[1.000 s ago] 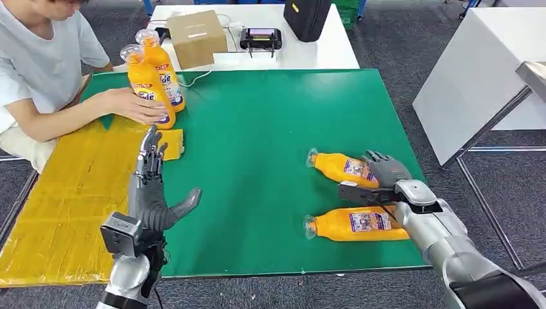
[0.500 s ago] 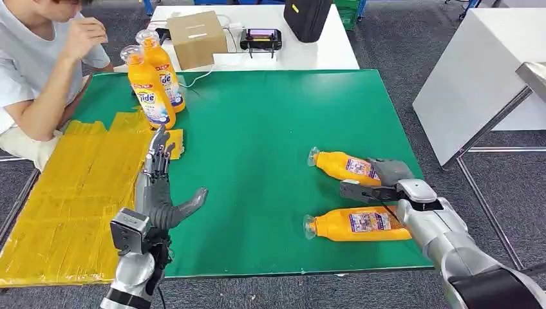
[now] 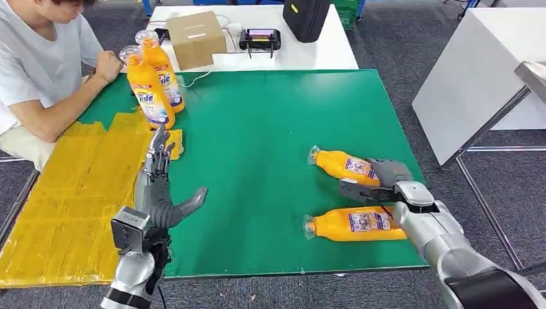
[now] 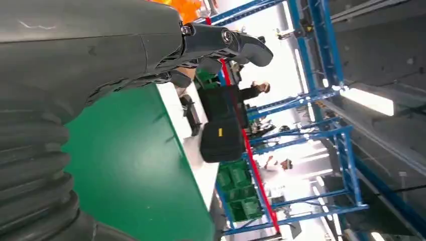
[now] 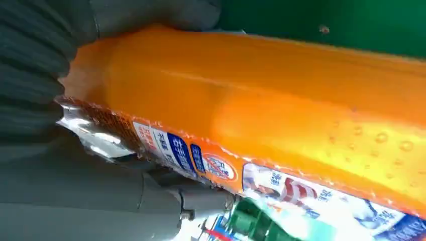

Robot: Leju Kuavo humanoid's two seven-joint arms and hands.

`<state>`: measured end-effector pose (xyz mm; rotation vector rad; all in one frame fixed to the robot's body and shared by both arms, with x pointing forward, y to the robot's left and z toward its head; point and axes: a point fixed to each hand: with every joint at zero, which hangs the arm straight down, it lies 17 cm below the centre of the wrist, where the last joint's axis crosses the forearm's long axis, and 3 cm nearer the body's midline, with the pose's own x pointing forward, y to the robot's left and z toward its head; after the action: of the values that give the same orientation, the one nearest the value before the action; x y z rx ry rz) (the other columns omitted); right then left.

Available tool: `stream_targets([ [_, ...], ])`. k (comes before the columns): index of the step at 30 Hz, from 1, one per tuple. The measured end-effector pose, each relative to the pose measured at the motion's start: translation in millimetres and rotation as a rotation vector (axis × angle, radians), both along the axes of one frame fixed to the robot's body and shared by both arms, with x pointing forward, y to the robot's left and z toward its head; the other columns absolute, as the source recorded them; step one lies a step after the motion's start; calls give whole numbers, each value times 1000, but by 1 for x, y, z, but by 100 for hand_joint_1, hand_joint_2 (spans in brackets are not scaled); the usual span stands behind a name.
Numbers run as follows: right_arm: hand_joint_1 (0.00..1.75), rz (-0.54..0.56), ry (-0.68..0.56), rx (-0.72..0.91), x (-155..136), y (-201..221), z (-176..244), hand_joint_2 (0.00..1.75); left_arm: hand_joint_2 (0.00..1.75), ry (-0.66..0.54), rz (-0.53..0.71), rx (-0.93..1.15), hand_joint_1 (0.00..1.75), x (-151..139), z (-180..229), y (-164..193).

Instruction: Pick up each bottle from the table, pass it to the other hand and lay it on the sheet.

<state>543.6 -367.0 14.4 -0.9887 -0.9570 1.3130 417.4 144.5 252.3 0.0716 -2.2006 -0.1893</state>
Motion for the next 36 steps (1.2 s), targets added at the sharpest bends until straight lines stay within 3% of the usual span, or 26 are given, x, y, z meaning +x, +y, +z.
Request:
stream_targets([
  [3, 175, -3, -173, 120, 4, 30, 27, 175, 175, 16, -3, 41, 0, -3, -2, -4],
  [7, 175, 17, -424, 371, -1, 81, 95, 175, 175, 75, -71, 124, 0, -4, -12, -23],
  [12, 175, 38, -702, 641, -33, 104, 178, 175, 175, 120, -161, 135, 0, -6, -21, -31],
  [16, 175, 45, -806, 810, -62, 110, 211, 175, 175, 127, -173, 156, 0, -7, -25, -31],
  [30, 175, 62, -905, 916, -91, 111, 246, 175, 175, 121, -181, 170, 0, -9, -24, -28],
  [36, 173, 196, -701, 1173, -97, 156, 231, 175, 175, 134, -227, 124, 0, -11, -20, -29],
])
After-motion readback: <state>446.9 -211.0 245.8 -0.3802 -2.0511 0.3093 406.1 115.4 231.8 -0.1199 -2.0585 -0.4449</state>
